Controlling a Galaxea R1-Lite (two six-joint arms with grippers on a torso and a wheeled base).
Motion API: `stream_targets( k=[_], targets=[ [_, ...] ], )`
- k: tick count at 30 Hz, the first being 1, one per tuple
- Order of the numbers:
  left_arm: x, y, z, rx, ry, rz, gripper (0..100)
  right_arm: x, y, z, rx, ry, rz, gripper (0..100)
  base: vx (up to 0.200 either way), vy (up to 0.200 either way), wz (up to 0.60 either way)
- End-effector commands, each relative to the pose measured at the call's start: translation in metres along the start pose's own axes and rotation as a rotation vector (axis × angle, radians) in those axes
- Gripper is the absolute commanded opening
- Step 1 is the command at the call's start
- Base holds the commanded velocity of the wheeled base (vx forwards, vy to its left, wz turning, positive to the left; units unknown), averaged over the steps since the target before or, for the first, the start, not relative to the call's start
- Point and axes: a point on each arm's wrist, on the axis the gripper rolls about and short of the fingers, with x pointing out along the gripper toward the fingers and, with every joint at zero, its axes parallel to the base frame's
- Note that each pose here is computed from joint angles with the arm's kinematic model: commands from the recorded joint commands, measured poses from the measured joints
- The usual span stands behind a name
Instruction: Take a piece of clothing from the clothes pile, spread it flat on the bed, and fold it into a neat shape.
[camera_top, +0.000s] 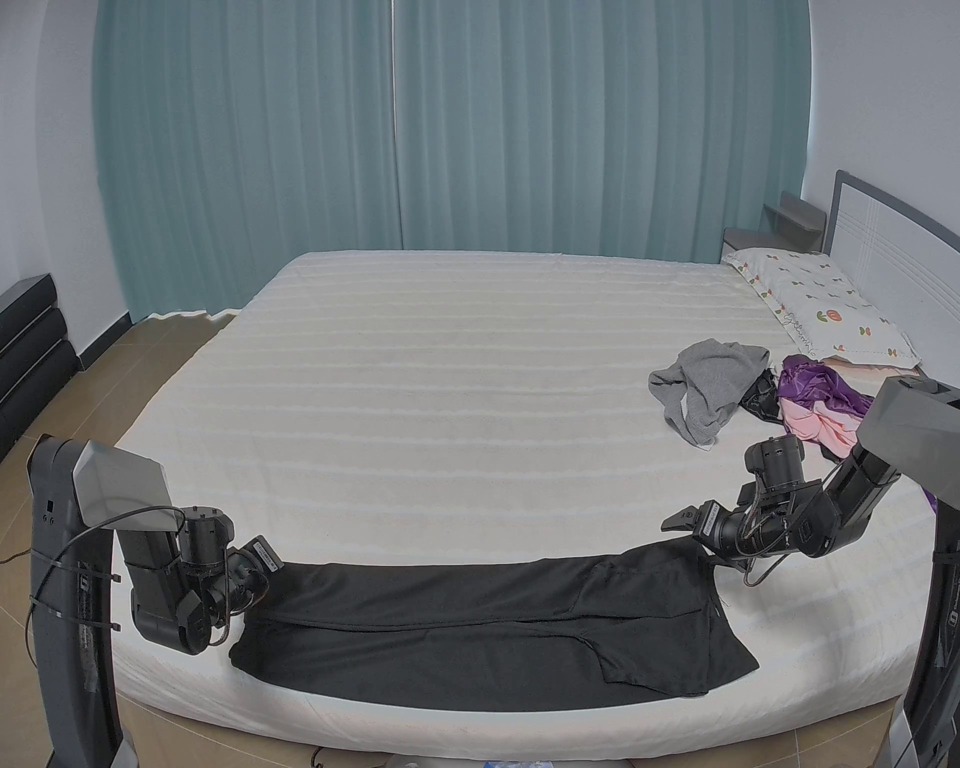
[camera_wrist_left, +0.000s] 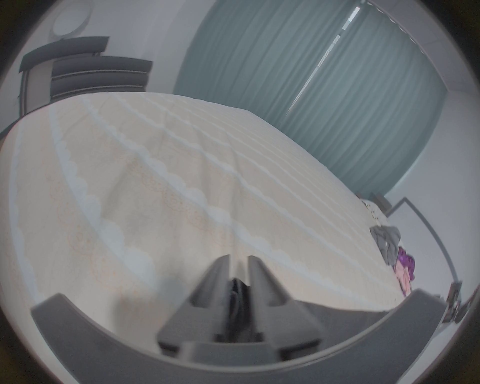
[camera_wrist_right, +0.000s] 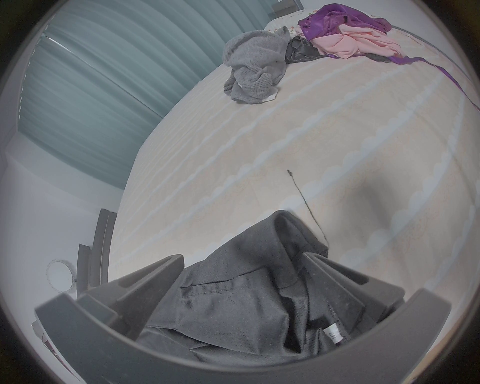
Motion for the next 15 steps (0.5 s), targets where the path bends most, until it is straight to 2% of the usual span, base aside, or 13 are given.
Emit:
stream_targets(
  k=[1,7,15],
  targets=[
    [0.001,0.005,0.008,-0.054,-0.038,0.023,0,0.001,-0.006,0.000,0.012,0.006,-0.014,100,0.000,0.000,0.00],
    [0.001,0.013,0.012,-0.074,-0.053,0.050,0,0.002,-0.008,0.002,0.021,0.003,-0.014,100,0.000,0.000,0.00],
    [0.004,0.010,0.013,-0.073,-0.061,0.036,0,0.014,-0.015,0.004,0.024,-0.022,-0.008,100,0.000,0.000,0.00]
  ],
)
